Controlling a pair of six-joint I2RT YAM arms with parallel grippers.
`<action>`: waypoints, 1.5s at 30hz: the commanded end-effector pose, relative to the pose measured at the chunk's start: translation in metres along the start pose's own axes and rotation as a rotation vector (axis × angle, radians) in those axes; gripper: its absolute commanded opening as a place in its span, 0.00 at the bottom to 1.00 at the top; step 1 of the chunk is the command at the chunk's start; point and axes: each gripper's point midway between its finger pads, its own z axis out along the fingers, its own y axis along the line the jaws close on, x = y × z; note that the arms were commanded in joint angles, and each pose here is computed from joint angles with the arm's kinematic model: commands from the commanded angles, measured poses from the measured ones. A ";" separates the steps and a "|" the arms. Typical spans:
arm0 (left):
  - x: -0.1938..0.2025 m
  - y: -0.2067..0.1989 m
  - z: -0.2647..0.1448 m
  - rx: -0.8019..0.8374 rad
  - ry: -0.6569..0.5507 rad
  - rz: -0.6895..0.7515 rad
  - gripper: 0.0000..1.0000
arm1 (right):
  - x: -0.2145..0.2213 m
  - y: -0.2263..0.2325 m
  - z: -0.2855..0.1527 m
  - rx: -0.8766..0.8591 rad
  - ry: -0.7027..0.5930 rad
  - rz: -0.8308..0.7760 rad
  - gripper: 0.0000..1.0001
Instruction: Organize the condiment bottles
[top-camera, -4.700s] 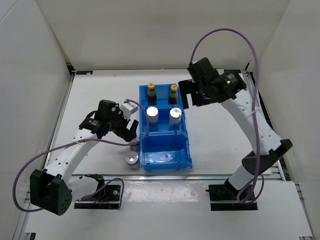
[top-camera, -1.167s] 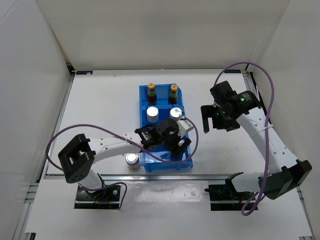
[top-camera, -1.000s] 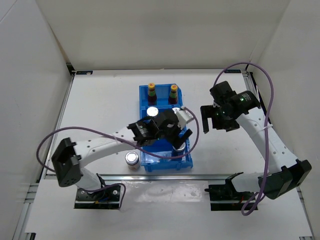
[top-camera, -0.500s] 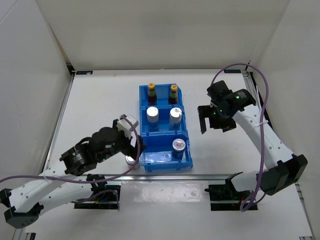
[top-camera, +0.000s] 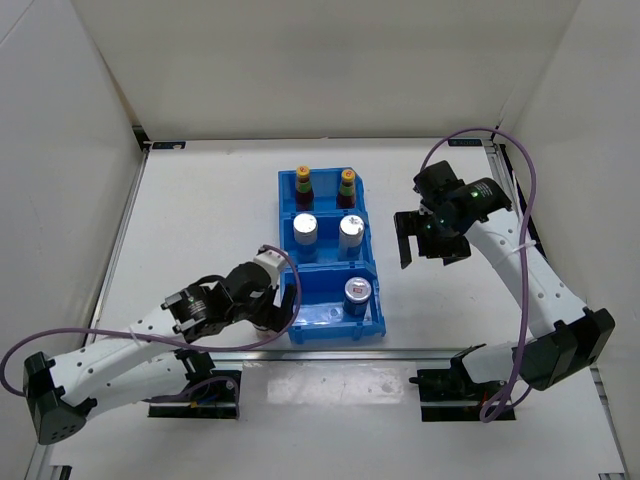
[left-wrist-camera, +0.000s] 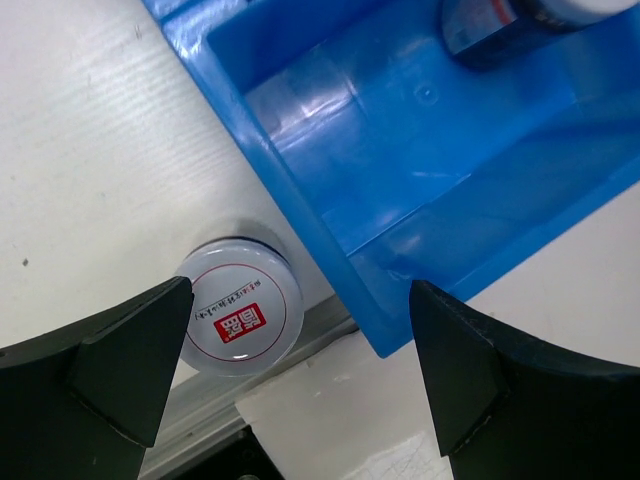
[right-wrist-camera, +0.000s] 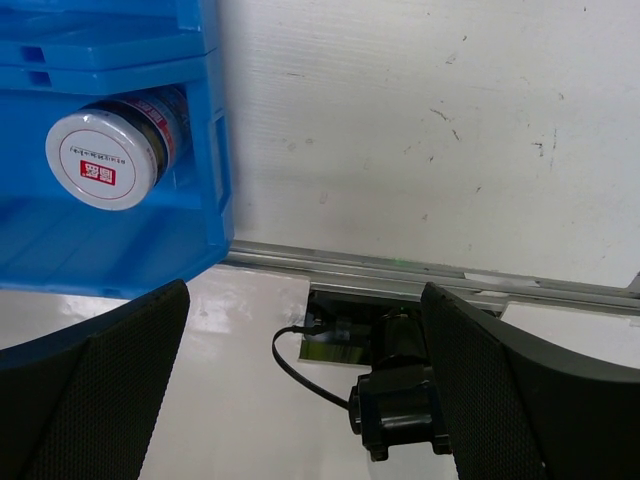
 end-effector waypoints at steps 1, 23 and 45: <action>0.002 0.003 0.003 -0.028 0.001 -0.074 1.00 | -0.004 0.003 0.002 -0.010 -0.005 0.006 1.00; 0.022 0.047 0.004 -0.381 0.059 -0.409 1.00 | -0.005 0.009 0.009 -0.037 0.033 -0.013 1.00; 0.030 0.067 -0.006 -0.462 0.015 -0.637 1.00 | -0.007 0.013 0.011 -0.052 0.047 -0.013 1.00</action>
